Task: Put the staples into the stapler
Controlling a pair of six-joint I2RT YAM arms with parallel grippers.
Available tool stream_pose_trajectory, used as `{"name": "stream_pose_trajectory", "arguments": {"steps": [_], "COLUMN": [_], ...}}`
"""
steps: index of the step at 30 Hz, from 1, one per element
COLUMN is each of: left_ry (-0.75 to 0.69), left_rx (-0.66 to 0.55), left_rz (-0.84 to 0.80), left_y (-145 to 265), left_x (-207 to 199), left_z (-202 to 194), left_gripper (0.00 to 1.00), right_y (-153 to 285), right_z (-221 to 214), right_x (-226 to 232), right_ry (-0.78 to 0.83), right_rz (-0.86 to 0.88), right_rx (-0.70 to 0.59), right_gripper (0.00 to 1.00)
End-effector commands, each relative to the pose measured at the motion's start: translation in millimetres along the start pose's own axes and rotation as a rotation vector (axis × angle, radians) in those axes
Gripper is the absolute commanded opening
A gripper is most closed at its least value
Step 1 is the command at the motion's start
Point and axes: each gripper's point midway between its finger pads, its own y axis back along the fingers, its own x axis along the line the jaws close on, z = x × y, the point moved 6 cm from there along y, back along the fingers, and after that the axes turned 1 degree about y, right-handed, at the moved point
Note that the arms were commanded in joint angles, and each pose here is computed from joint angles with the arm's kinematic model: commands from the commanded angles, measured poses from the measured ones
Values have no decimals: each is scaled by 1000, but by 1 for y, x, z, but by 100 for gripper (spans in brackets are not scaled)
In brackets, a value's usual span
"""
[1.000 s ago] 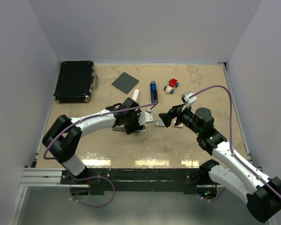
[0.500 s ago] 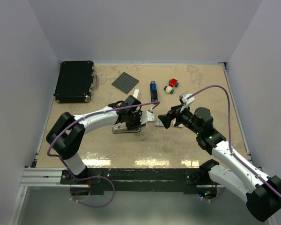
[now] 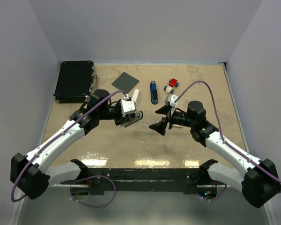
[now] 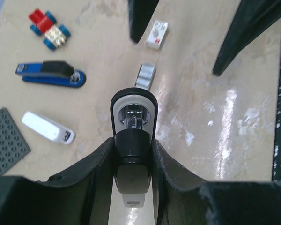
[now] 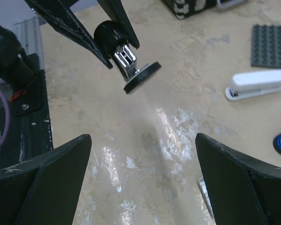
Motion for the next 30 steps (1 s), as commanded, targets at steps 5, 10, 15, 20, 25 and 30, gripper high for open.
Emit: {"name": "stream_pose_trajectory", "arguments": {"steps": [5, 10, 15, 20, 25, 30], "left_ry": [-33, -26, -47, -31, -22, -16], "left_rx": [-286, -345, -437, -453, -450, -434], "left_rz": [-125, -115, -100, -121, -127, -127], "left_y": [18, 27, 35, 35, 33, 33], "left_x": [-24, -26, -29, -31, -30, -31], "left_z": [50, 62, 76, 78, 77, 73], "left_gripper": [0, 0, 0, 0, 0, 0], "right_y": [-20, -30, -37, -42, -42, -40], "right_z": [61, 70, 64, 62, 63, 66], "right_x": [23, 32, 37, 41, 42, 42], "right_ry": [279, 305, 304, 299, 302, 302], "right_rz": [257, 346, 384, 412, 415, 400], "right_rx": [-96, -86, -64, -50, -50, -46], "right_gripper": [99, 98, 92, 82, 70, 67]}}
